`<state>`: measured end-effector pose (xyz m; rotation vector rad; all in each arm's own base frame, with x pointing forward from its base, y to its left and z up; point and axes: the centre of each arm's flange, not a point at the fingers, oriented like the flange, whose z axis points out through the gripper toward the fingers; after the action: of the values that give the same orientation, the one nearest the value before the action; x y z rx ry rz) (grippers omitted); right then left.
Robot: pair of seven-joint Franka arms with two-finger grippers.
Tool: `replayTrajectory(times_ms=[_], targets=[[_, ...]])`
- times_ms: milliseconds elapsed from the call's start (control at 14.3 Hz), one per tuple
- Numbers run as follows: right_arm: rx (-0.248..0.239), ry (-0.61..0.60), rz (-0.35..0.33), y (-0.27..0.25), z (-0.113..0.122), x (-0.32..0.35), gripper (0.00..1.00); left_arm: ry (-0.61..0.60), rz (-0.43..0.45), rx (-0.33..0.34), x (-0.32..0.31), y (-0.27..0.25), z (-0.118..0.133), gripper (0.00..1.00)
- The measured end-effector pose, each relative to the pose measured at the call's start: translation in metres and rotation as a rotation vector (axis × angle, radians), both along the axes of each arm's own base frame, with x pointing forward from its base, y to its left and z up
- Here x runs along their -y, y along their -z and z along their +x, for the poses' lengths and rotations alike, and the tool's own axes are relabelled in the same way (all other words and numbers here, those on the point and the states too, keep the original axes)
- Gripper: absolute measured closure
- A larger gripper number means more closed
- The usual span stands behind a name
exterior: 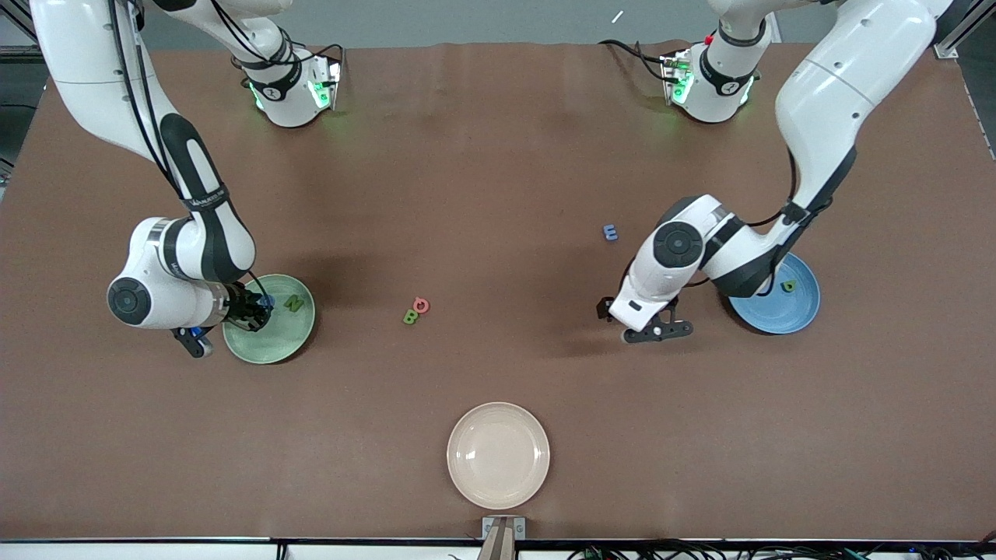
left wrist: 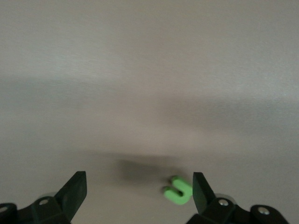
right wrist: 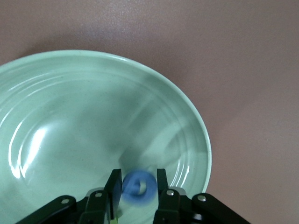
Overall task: Sort upper and lower case letters into plates
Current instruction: 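Grasp the green b with the left gripper while the right gripper grasps the green B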
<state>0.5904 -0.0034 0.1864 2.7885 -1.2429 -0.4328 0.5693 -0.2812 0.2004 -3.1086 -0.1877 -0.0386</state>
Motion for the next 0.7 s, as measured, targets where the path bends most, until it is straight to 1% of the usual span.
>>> replayTrajectory(times_ms=[70,140,210,280,350,491,631,701], targets=[[0.0,0.0,0.0,0.0,0.0,0.0,0.56,0.003,0.001,0.001,0.01,0.004,0.0,0.0],[-0.003,-0.001,0.001,-0.002,0.001,0.0,0.48,0.002,-0.002,0.002,0.017,0.006,0.0,0.0],[-0.006,-0.003,0.004,-0.006,0.002,-0.001,0.37,0.004,-0.008,0.001,0.023,0.008,0.001,0.0],[-0.006,-0.007,0.008,-0.014,0.006,-0.004,0.28,0.005,-0.013,-0.001,0.027,0.009,0.001,0.0],[-0.002,-0.012,0.014,-0.025,0.011,-0.008,0.19,0.006,-0.015,-0.005,0.03,0.011,0.001,0.0],[0.023,-0.034,0.021,-0.049,0.018,-0.029,0.0,0.009,-0.016,-0.017,0.034,0.018,-0.002,0.0],[0.053,-0.089,0.022,-0.062,0.017,-0.075,0.0,0.011,-0.015,-0.027,0.035,0.023,-0.004,0.02],[0.082,-0.113,0.02,-0.064,0.017,-0.101,0.0,0.011,-0.015,-0.029,0.035,0.024,-0.005,0.04]])
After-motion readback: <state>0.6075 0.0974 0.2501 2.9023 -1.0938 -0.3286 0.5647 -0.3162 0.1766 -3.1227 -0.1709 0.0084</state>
